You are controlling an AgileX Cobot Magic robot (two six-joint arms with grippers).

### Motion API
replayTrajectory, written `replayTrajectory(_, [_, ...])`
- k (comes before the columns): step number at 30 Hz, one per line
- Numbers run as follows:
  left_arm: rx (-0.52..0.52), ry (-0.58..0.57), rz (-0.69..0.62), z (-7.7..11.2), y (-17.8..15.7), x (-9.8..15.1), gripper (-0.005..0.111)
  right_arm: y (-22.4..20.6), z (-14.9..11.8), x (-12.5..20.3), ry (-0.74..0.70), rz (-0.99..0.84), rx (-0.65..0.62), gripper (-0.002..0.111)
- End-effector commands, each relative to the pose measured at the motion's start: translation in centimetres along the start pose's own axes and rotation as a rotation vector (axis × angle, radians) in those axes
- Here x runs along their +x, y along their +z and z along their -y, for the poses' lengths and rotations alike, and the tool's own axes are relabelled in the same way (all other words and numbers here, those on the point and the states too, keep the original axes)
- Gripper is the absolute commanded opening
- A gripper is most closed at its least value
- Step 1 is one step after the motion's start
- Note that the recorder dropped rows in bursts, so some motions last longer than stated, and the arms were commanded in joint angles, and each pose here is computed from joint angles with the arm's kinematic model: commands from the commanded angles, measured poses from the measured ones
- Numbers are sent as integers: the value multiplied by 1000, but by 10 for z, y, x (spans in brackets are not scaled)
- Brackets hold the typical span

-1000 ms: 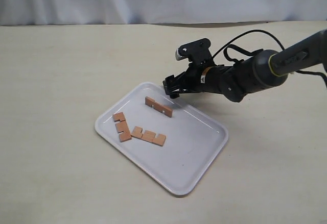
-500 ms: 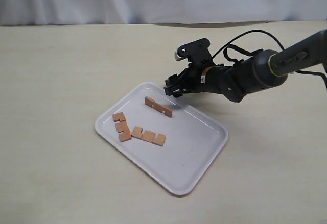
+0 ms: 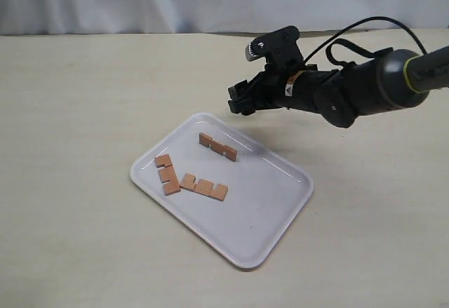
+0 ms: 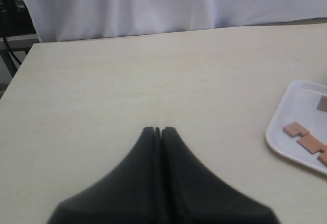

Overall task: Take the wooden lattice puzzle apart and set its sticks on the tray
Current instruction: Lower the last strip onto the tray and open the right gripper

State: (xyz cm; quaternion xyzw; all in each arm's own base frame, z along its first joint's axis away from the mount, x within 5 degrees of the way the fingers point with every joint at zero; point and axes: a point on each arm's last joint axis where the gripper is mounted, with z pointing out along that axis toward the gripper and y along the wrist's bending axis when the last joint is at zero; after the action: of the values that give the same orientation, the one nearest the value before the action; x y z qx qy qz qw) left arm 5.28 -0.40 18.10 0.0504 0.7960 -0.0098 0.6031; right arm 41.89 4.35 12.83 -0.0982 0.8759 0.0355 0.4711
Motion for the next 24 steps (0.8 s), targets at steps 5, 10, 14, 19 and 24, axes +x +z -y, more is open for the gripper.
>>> replayTrajectory(5, [8, 0, 11, 0, 0, 0, 0, -17, -33, -13, -223, -63, -64, 5])
replayTrajectory(10, [8, 0, 11, 0, 0, 0, 0, -23, -62, -22, -350, -101, -95, 4])
replayTrajectory(14, [8, 0, 11, 0, 0, 0, 0, -26, -85, -22, -511, -164, -105, 4])
replayTrajectory(19, [8, 0, 11, 0, 0, 0, 0, -30, -110, -18, -674, -198, -141, 4])
replayTrajectory(24, [8, 0, 11, 0, 0, 0, 0, -34, -125, -14, -760, -219, -171, 4])
